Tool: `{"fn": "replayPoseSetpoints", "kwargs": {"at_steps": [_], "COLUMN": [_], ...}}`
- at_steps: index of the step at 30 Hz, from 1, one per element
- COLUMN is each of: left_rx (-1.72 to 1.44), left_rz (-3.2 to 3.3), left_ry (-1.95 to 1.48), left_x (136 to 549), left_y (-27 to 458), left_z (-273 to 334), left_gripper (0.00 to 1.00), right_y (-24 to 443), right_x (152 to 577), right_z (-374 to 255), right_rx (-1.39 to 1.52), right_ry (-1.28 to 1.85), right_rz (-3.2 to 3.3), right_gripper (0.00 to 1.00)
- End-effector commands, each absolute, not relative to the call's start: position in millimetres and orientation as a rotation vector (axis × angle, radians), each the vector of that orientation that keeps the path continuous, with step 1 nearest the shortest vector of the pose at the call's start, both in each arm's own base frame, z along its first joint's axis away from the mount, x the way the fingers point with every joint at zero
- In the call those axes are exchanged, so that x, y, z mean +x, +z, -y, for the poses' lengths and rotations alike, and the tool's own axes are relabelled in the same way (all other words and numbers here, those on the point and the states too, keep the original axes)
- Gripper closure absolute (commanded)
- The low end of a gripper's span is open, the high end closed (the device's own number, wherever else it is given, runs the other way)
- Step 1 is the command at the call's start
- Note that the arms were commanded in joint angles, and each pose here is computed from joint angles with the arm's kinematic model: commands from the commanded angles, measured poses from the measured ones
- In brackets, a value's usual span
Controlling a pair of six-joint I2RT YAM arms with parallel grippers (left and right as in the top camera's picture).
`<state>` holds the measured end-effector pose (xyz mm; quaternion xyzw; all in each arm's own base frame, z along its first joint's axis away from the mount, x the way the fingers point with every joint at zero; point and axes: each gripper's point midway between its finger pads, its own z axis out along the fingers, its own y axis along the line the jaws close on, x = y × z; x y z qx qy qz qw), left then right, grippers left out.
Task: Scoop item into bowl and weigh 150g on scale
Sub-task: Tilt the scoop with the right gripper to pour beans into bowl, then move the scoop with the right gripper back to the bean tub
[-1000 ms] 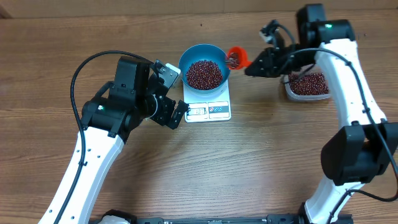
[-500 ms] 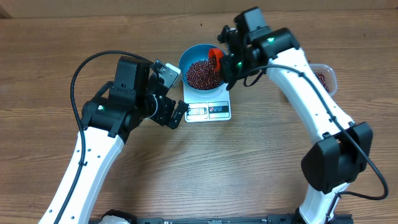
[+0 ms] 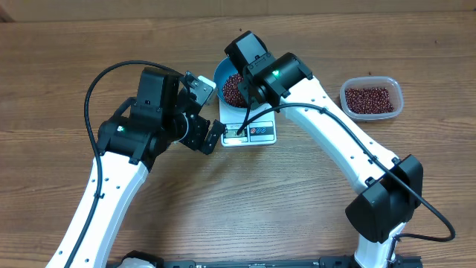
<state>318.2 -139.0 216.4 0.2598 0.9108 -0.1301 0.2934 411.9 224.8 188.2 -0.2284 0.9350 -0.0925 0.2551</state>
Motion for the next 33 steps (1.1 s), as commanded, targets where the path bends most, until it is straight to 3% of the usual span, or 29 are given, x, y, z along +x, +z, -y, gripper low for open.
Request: {"fn": "replayPoseSetpoints", "kwargs": {"at_steps": [1,6,12,19,24,33], "left_rx": [0.677,0.677,0.677,0.677,0.677,0.677], "left_rz": [-2.431,-2.431,-2.431,-2.431,-2.431,-2.431], "left_ry": [-0.355,-0.355,-0.355,-0.355,-0.355,-0.355], "left_x": [319.7,319.7,319.7,319.7,319.7,319.7], "left_y": [215.5,215.5,215.5,215.5,215.5,215.5], "left_z": [138.8,138.8,138.8,138.8,138.8,138.8], "left_gripper": [0.00,0.00,0.00,0.01,0.00,0.00], "right_y": [200.4,202.6,239.4,279.5,261.6,201.1], "right_x": [422.0,420.9,421.2,405.7,388.1,369.1], "right_z": [-220.9,-223.7,-191.6,-74.7,-9.3,39.2], "right_rx": [-0.568,-0.565,-0.480,-0.193,-0.092,-0.023], "right_ry": [-0.268,-0.148,0.020,0.051,0.021,0.150], "right_rz": [-2.506,-2.531,-2.522,-2.575,-2.706,-2.839], "right_gripper": [0.96,0.96,0.96,0.96,0.96,0.96]}}
